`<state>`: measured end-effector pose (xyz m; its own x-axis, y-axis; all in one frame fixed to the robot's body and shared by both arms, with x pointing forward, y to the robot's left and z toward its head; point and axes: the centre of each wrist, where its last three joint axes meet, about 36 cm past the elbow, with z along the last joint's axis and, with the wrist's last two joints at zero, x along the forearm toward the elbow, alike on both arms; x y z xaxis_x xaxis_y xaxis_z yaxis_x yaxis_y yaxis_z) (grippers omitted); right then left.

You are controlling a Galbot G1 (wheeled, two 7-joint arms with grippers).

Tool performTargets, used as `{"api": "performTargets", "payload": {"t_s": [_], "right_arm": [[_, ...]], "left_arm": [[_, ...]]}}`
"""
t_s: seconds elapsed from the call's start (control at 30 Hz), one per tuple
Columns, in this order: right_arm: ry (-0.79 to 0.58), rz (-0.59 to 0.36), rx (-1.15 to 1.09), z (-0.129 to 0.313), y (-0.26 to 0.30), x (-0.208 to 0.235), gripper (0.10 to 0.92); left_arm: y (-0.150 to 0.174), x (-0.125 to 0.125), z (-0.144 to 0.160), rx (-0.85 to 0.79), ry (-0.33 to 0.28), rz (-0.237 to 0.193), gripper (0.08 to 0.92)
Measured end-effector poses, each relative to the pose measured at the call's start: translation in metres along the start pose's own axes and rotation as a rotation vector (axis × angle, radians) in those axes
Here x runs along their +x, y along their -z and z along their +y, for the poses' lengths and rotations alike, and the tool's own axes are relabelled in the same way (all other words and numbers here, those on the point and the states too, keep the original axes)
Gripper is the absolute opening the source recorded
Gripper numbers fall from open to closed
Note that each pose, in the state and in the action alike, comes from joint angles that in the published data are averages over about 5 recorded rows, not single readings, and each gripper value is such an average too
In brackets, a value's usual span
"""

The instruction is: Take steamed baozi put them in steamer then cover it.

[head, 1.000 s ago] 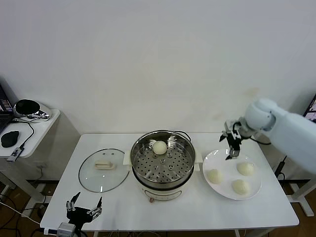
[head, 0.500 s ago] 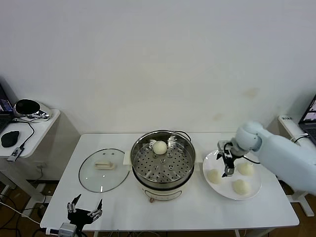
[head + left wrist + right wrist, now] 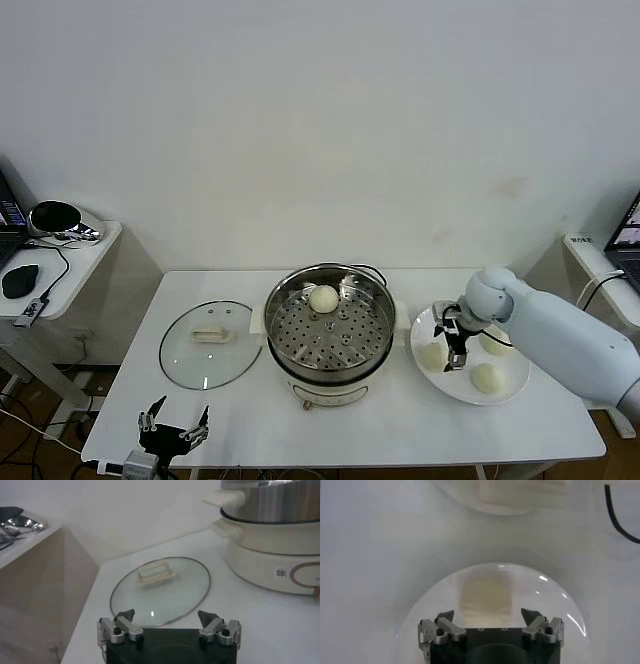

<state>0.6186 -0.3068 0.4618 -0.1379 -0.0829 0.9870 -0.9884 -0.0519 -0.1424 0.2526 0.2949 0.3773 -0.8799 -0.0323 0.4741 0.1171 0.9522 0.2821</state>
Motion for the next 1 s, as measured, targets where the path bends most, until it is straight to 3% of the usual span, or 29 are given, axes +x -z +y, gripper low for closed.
{"api": "performTargets", "payload": {"t_s": [0.5,1.0], "right_arm": [[-0.010,0.005,-0.005,-0.003,0.003,-0.006,0.813],[-0.019,-0.001,-0.023,-0.005,-0.005,0.004,0.583]], "left_arm": [[-0.004,-0.002,-0.007,0.009,-0.004,0.010,0.823],[-0.005,-0.003,-0.008,0.010,-0.005,0.013,0.823]]}}
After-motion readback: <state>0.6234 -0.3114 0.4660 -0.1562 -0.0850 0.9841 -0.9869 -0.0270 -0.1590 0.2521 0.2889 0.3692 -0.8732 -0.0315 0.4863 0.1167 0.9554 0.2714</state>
